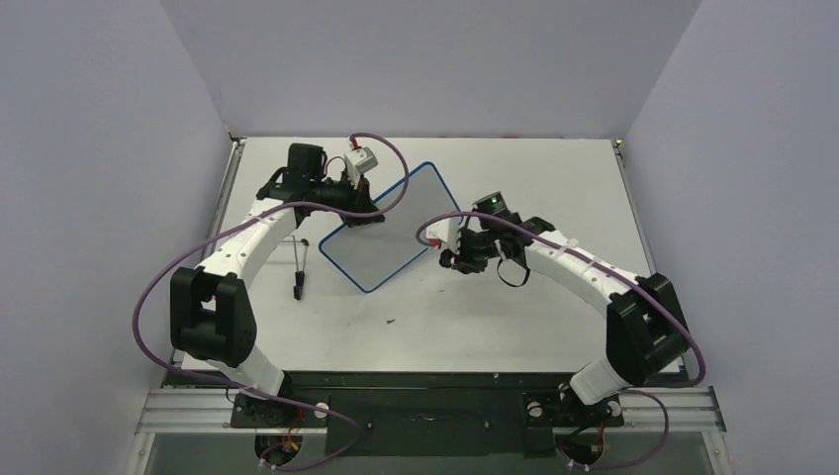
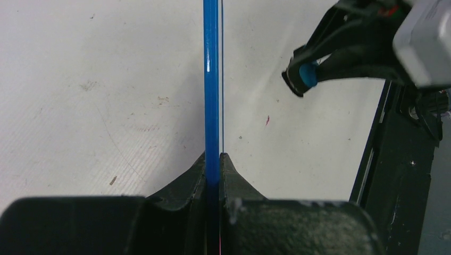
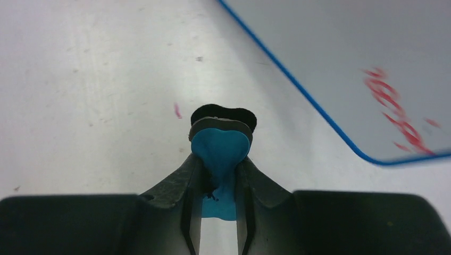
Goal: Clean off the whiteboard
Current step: Pick up the whiteboard eraser from the center of the board, then erase the whiteboard at the whiteboard stand.
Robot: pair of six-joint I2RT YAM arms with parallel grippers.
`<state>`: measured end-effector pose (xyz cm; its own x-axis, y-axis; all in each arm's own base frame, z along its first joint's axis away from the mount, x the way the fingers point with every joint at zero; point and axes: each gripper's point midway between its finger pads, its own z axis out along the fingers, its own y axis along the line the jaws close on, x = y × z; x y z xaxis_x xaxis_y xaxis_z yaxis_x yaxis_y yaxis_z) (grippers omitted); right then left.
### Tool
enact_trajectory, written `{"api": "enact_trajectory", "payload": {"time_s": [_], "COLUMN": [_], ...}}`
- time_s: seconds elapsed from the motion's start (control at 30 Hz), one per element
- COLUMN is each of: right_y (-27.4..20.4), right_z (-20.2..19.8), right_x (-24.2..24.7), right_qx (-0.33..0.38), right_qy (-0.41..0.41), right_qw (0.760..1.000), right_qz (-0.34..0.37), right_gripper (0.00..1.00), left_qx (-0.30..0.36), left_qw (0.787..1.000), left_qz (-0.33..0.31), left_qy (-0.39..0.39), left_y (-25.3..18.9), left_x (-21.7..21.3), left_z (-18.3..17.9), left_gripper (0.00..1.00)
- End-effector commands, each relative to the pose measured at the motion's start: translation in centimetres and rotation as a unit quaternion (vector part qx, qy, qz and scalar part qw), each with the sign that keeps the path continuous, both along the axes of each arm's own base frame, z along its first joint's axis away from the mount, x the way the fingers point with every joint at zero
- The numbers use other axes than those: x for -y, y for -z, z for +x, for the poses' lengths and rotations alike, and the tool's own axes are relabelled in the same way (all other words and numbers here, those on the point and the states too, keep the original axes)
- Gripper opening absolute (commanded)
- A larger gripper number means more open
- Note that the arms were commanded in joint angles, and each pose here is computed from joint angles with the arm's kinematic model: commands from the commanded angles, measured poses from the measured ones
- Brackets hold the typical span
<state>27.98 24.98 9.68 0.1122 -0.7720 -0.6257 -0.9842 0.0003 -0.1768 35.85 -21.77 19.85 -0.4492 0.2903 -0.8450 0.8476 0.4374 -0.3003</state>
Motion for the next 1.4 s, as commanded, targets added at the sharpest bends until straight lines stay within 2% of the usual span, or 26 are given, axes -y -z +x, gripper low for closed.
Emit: {"api": "enact_trajectory", "payload": {"time_s": [0.0,0.17,0.33,0.5,0.67,0.8,0.93,1.1,1.2,1.3,1.37], "right_y": [-5.1,-7.8,-8.6,-8.6,-7.2,-5.1,-3.0,-1.5,-0.3,0.1,0.1], "right_z": [4.9,8.3,10.6,13.3,13.7,13.5,13.9,14.1,14.4,15.0,15.7], "right_x": [0.7,2.7,2.2,0.8,-0.9,-1.3,-1.7,-3.4,-3.6,-3.2,-2.2], "right_qx": [0.023,0.056,0.05,0.019,-0.018,-0.065,-0.116,-0.151,-0.176,-0.186,-0.188], "right_qy": [0.171,0.256,0.323,0.389,0.402,0.427,0.488,0.535,0.569,0.586,0.607], "right_qw": [0.977,0.945,0.914,0.867,0.856,0.837,0.792,0.755,0.723,0.7,0.675], "right_qz": [0.128,0.193,0.242,0.31,0.323,0.334,0.348,0.347,0.35,0.362,0.375], "right_gripper": [0.0,0.0,0.0,0.0,0.0,0.0,0.0,0.0,0.0,0.0,0.0], "left_qx": [0.026,-0.003,-0.024,-0.056,-0.089,-0.117,-0.133,-0.142,-0.148,-0.148,-0.149], "left_qw": [0.999,0.999,0.999,0.996,0.992,0.988,0.986,0.985,0.984,0.985,0.985], "left_qz": [-0.023,-0.019,-0.017,-0.014,-0.01,-0.005,-0.002,0.006,0.011,0.016,0.019], "left_qy": [-0.01,-0.026,-0.038,-0.061,-0.084,-0.096,-0.099,-0.099,-0.094,-0.087,-0.082], "left_y": [-3.4,-2.8,-2.7,-2.0,-1.0,-0.2,0.5,1.2,1.6,1.9,2.0], "left_x": [0.6,0.8,1.5,2.0,2.1,2.2,2.4,2.5,2.6,2.7,2.8], "left_z": [1.0,1.4,1.6,2.0,2.5,2.9,3.0,2.9,2.7,2.4,2.3], "left_gripper": [0.0,0.0,0.0,0.0,0.0,0.0,0.0,0.0,0.0,0.0,0.0]}}
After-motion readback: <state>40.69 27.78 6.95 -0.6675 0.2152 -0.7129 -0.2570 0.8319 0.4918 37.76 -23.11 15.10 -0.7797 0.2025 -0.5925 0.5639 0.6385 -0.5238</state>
